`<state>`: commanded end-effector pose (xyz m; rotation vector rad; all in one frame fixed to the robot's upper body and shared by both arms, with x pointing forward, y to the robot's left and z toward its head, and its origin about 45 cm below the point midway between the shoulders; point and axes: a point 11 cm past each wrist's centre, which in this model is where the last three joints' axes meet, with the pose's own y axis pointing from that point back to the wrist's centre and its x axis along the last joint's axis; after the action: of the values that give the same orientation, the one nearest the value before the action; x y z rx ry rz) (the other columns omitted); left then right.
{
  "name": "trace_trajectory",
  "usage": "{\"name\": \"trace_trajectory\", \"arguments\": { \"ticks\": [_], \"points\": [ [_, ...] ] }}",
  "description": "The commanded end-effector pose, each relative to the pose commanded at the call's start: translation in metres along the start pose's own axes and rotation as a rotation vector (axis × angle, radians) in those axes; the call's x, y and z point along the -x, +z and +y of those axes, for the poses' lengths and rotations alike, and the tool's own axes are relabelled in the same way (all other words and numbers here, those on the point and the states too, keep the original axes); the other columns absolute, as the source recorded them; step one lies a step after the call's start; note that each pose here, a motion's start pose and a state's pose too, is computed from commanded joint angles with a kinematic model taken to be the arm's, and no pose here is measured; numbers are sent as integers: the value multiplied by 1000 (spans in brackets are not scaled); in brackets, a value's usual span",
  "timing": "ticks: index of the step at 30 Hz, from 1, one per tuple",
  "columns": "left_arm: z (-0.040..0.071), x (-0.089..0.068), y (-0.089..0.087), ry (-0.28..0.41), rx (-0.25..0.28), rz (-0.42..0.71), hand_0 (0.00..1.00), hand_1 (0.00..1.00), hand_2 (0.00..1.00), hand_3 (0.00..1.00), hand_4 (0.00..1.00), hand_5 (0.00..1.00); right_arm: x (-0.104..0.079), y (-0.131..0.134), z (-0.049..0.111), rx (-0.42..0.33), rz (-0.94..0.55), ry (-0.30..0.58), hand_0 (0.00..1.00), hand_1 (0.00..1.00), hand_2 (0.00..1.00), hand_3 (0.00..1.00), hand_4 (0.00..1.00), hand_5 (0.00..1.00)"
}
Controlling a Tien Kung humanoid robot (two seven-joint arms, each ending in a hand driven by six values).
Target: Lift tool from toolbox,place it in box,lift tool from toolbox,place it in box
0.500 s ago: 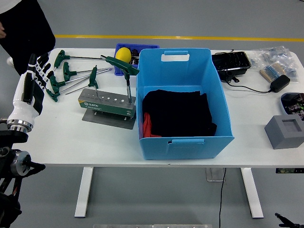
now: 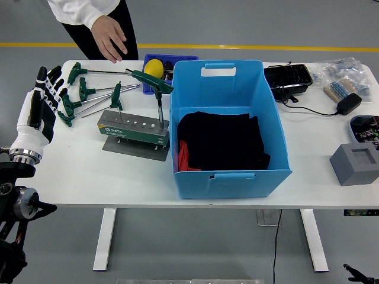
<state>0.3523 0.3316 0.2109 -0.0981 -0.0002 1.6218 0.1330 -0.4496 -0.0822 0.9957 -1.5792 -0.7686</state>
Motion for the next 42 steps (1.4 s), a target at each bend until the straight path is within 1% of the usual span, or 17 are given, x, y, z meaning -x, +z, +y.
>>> {"name": "trace_trajectory", "arguments": {
  "ticks": [10, 11, 12, 15, 16, 17, 20, 22, 23, 24, 28, 29, 38, 42],
  "points": [
    [-1, -2, 0, 4, -3, -3, 934, 989, 998, 882, 921, 998, 0, -3, 0, 8, -11, 4, 619, 606, 673, 563, 821, 683],
    [-1, -2, 0, 5, -2, -3, 936, 992, 998, 887, 921, 998, 0, -2, 0, 11, -14, 3, 628, 625, 693, 563, 820, 683],
    [-2, -3, 1, 6, -2, -4, 936, 992, 998, 887, 921, 998, 1, -2, 0, 16, -19, 2, 628, 625, 693, 563, 820, 683],
    [-2, -4, 1, 8, -1, -6, 936, 992, 998, 887, 921, 998, 2, 0, 1, 41, -33, -7, 628, 625, 693, 563, 820, 683],
    [-2, -4, 1, 9, 0, -6, 936, 992, 998, 887, 921, 998, 3, 2, 1, 60, -34, -18, 628, 625, 693, 563, 820, 683],
    [-2, -4, 1, 10, 0, -6, 937, 994, 998, 888, 921, 998, 5, 5, 1, 85, -35, -33, 681, 698, 757, 577, 826, 680],
    [-2, -4, 1, 9, 0, -6, 937, 994, 998, 888, 921, 998, 7, 11, 1, 125, -43, -61, 681, 698, 757, 577, 826, 680],
    [-2, -4, 2, 10, 1, -6, 937, 994, 998, 888, 921, 998, 8, 13, 1, 137, -45, -73, 681, 698, 757, 577, 826, 680],
    [-2, -4, 2, 11, 2, -6, 939, 994, 998, 889, 922, 998, 8, 14, 1, 140, -47, -77, 704, 730, 797, 607, 840, 681],
    [-3, -4, 2, 11, 2, -6, 939, 994, 998, 889, 922, 998, 9, 14, 2, 145, -53, -82, 704, 730, 797, 607, 840, 681],
    [-3, -4, 2, 10, 2, -7, 939, 994, 998, 889, 922, 998, 11, 16, 2, 154, -68, -94, 704, 730, 797, 607, 840, 681],
    [-3, -4, 2, 11, 2, -7, 941, 995, 998, 889, 924, 998, 11, 17, 2, 154, -70, -95, 719, 742, 809, 634, 849, 681],
    [-3, -4, 1, 13, 1, -1, 942, 998, 998, 891, 925, 998, 11, 21, 1, 149, -67, -100, 727, 743, 809, 633, 849, 680],
    [-4, -1, 1, 9, 2, 3, 944, 998, 998, 895, 926, 998, 11, 22, 1, 144, -72, -96, 727, 740, 807, 634, 849, 686]
  ]
}}
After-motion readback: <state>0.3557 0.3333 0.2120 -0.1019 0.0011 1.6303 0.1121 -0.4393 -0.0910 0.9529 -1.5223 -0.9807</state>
